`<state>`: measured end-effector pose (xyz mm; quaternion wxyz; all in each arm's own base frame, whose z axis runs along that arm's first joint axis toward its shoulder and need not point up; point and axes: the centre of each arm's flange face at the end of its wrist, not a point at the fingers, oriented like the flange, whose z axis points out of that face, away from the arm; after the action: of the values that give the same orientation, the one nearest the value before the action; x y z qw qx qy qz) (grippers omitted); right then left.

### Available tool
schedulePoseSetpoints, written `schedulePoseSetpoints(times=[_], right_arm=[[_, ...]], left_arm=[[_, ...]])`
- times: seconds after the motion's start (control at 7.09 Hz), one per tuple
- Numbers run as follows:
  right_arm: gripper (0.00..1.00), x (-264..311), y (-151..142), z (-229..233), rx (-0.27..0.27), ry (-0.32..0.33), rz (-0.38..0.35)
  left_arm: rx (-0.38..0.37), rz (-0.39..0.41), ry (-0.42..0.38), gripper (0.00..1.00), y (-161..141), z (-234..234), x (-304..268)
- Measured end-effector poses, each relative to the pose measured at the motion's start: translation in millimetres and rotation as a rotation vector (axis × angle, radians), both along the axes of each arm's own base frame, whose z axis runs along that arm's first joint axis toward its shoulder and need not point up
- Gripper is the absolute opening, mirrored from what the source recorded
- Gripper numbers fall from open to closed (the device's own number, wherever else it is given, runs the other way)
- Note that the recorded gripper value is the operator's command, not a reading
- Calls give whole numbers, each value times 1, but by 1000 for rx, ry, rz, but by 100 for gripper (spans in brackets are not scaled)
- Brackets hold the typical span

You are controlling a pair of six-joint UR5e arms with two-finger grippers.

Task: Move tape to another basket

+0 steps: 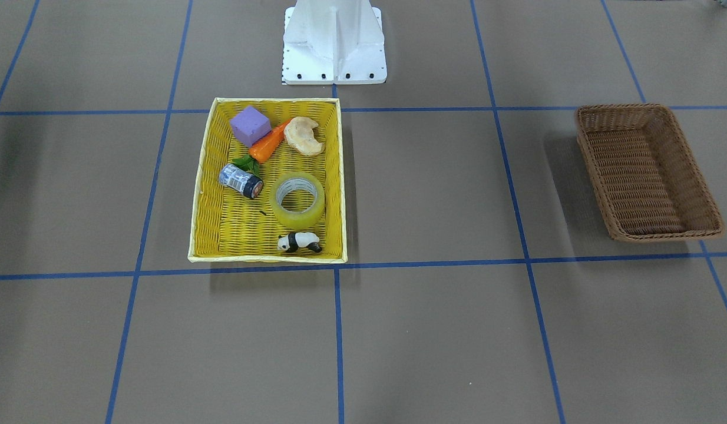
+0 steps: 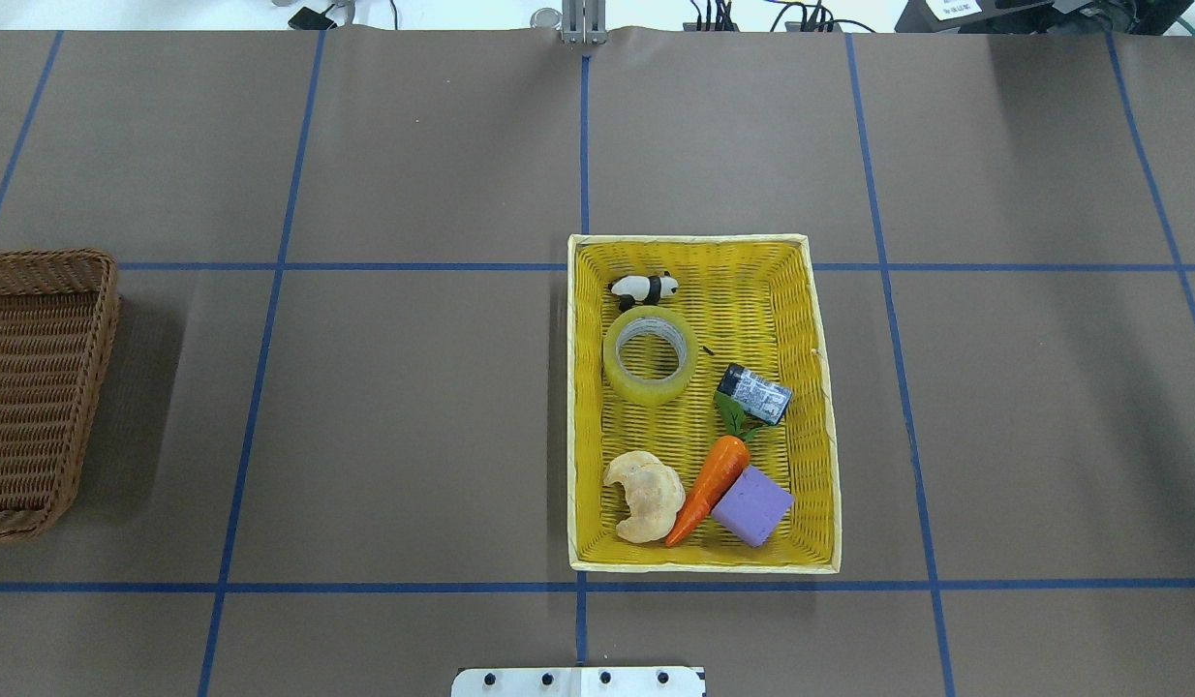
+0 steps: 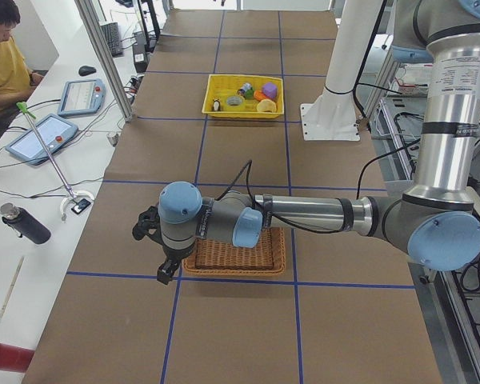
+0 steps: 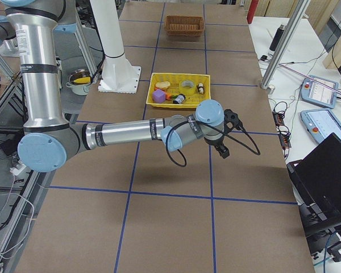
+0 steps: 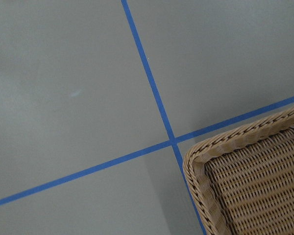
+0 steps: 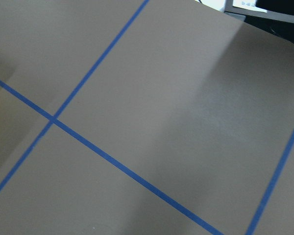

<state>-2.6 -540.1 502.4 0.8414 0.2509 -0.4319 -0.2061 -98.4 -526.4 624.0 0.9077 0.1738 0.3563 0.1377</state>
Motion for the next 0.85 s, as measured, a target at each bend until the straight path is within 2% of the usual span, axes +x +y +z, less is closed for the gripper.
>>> schedulePoseSetpoints(times=[0.14, 0.42, 0.71, 0.85], right_arm=[[99, -39, -6, -41, -5, -30, -13], [99, -131, -7, -122, -66, -79, -4], [95, -243, 10, -191, -111, -88, 53], [94, -293, 24, -207, -124, -82, 73]], left_arm=[[12, 0, 1, 99, -1, 4, 0], [14, 1, 3, 99, 0, 11, 0], [19, 1, 4, 99, 1, 19, 0], [19, 1, 4, 99, 1, 21, 0]])
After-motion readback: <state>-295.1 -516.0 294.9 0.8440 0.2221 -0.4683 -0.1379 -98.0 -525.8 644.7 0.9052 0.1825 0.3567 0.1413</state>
